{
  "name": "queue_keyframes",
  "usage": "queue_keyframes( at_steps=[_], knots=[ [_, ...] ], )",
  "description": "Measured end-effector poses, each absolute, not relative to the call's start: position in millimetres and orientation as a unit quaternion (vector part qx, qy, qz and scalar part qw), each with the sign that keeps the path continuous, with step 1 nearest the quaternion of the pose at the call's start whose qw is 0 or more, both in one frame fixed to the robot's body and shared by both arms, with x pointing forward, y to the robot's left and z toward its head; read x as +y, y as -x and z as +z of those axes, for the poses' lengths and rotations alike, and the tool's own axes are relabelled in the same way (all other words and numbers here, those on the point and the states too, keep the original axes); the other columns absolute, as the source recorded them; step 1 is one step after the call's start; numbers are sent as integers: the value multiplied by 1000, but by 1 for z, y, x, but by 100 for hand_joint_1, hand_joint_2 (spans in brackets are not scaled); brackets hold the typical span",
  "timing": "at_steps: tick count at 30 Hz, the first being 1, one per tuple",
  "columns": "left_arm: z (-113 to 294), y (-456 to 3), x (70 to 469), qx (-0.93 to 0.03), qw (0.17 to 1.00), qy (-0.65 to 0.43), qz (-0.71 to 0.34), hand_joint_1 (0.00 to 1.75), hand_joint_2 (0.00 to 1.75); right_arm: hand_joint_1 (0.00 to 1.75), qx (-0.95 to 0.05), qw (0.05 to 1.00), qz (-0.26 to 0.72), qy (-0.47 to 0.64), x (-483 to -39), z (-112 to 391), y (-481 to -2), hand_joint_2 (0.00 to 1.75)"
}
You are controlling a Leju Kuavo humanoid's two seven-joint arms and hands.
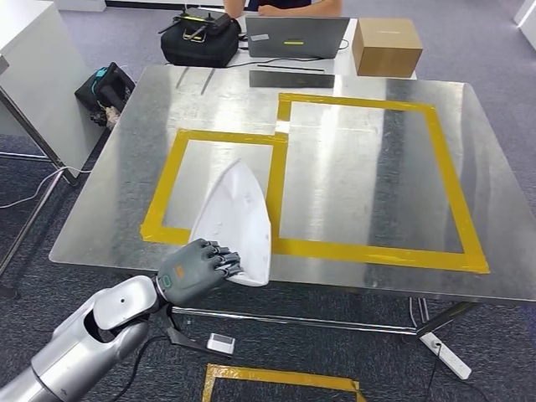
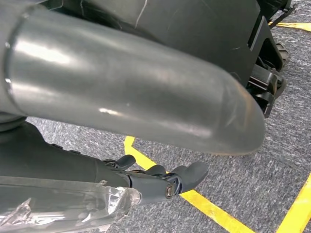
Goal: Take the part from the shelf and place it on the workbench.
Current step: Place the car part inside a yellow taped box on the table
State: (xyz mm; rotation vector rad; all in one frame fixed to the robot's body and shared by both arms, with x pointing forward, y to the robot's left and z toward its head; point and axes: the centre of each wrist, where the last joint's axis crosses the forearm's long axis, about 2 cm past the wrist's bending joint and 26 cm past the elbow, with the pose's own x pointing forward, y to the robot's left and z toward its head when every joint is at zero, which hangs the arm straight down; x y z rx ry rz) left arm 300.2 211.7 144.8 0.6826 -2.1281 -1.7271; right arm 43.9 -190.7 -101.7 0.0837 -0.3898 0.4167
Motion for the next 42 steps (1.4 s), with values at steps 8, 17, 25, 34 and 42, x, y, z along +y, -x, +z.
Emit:
queue_keyframes(
  at_steps=[8, 17, 25, 34, 42],
  knots=[
    [139, -305, 213, -735, 181, -239, -609, 175, 175, 0, -194, 958, 205, -46, -186, -101, -44, 0],
    [129, -307, 210, -725, 205, -235, -613, 175, 175, 0, -196, 957, 208, -47, -185, -101, -45, 0],
    [126, -317, 207, -709, 236, -246, -617, 175, 175, 0, -196, 957, 209, -52, -182, -100, -48, 0],
    [126, -325, 202, -707, 249, -247, -614, 175, 175, 0, -196, 957, 207, -54, -181, -99, -48, 0],
    [118, -327, 206, -694, 292, -250, -609, 175, 175, 0, -195, 958, 201, -53, -181, -100, -47, 0]
  ],
)
